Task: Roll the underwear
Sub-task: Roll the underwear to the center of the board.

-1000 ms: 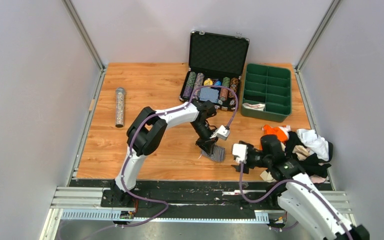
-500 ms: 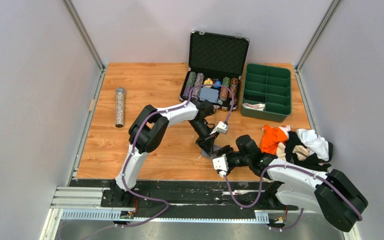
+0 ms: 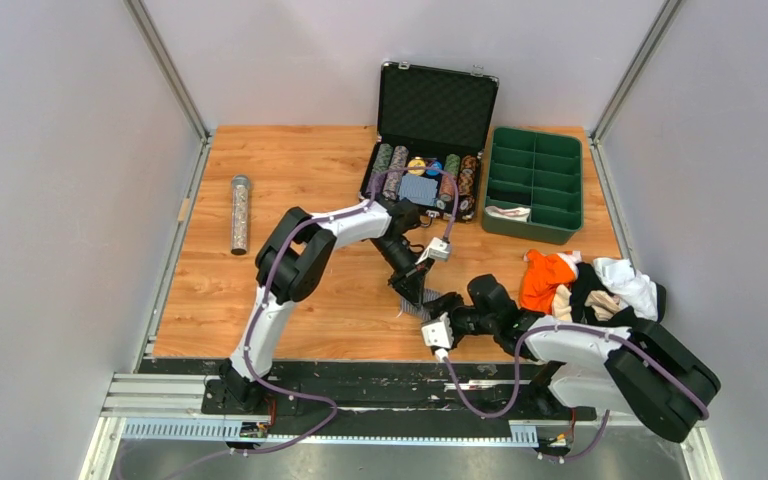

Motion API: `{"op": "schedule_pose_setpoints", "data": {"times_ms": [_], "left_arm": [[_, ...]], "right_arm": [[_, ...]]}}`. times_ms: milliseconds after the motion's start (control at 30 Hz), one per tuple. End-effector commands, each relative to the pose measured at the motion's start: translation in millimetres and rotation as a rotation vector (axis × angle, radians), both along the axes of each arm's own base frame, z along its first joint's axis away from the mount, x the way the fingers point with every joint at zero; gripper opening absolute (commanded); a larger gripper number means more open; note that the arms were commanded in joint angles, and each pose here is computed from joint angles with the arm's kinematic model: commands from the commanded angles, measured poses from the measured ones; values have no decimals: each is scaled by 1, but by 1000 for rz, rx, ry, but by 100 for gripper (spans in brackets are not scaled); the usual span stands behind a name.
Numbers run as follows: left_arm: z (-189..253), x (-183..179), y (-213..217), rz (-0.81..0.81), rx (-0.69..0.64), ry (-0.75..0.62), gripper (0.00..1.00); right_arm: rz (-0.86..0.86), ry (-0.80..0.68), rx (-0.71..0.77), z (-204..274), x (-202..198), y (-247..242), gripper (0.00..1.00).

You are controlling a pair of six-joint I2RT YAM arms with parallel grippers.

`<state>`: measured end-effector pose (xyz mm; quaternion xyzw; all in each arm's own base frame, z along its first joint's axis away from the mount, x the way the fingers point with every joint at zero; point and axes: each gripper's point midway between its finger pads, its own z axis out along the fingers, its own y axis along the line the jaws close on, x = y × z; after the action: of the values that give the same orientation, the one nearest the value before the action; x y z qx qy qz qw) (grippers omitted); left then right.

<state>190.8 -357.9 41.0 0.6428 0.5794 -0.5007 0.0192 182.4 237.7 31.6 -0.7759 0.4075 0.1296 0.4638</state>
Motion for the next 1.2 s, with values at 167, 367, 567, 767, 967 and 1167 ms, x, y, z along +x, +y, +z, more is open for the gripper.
{"op": "schedule_pose_setpoints", "data": {"times_ms": [167,367,567,767,967,1167], "left_arm": [[-25,5,32,86,79,-97,36],[22,54,30,266,-252,-637,59],[19,47,34,104,-377,-1195,62],[18,50,24,62,-446,-1371,62],[22,38,12,-4,-542,-1404,62],[36,34,22,6,-560,-1470,67]], "right_arm": [[-97,89,-146,-32,9,-16,20],[-151,249,-144,-27,2,-15,10],[-212,356,-118,-23,1,-16,6],[-221,406,-111,-23,-5,-20,6],[-245,421,-105,-25,-3,-21,5],[-274,437,-88,-21,3,-19,4]]}}
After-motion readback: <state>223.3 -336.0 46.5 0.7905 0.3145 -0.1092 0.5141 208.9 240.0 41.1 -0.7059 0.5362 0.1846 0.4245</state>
